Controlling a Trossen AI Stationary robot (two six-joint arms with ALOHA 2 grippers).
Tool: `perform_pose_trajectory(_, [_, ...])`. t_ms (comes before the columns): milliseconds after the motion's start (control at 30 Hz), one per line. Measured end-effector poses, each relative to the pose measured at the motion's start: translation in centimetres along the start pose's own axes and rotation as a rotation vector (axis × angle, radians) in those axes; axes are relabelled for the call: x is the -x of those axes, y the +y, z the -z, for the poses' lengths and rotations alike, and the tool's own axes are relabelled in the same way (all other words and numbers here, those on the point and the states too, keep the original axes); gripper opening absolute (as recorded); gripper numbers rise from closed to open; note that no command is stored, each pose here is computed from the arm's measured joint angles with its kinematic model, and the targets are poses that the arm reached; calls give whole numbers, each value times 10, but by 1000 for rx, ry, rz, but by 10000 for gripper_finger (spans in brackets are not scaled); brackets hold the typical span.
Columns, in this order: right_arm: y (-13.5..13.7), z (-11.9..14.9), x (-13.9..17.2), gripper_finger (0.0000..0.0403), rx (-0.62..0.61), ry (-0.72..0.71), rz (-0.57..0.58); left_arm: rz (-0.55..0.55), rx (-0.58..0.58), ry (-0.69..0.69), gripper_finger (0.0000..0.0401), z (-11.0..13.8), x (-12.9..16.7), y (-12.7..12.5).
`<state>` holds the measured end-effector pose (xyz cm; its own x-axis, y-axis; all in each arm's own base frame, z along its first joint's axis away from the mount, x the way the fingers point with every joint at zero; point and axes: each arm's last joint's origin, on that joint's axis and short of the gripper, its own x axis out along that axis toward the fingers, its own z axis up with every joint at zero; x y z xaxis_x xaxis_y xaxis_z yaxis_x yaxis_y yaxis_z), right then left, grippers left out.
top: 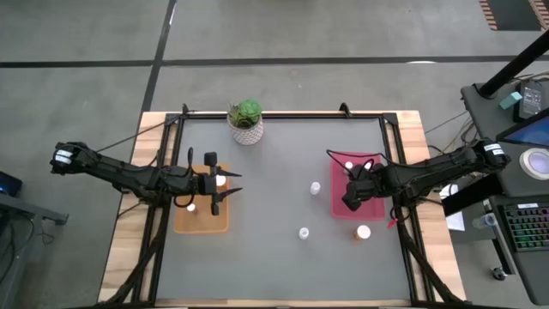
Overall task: Pick and place medicine bottles into bin by pill shape (circle, oval)
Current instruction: Put the blue tablet bottle into the pink bin, then put the top white tablet bottle into the pink bin
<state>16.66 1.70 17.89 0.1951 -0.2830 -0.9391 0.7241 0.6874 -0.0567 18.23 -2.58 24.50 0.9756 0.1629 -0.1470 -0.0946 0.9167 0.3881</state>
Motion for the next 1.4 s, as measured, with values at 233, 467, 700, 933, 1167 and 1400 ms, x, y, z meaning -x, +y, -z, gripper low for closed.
perform_pose_trajectory(233, [0, 0, -1, 166, -8, 7, -3, 0, 0, 1, 167, 0, 0, 0])
perform_pose_trajectory(467, [0, 0, -1, 211, -9, 3, 0, 0, -1, 1, 167, 0, 0, 0])
perform_pose_trajectory(700, [1, -2, 2, 221, -15, -4, -8, 0, -1, 1, 167, 0, 0, 0])
perform_pose_trajectory(933, [11, -17, 22, 219, -39, -53, -72, 0, 0, 1, 167, 0, 0, 0])
perform_pose_trajectory(1167, [19, -30, 39, 219, -67, -108, -147, 0, -1, 1, 167, 0, 0, 0])
perform_pose_trajectory(1400, [30, -41, 46, 219, -84, -203, -267, 0, -1, 2, 167, 0, 0, 0])
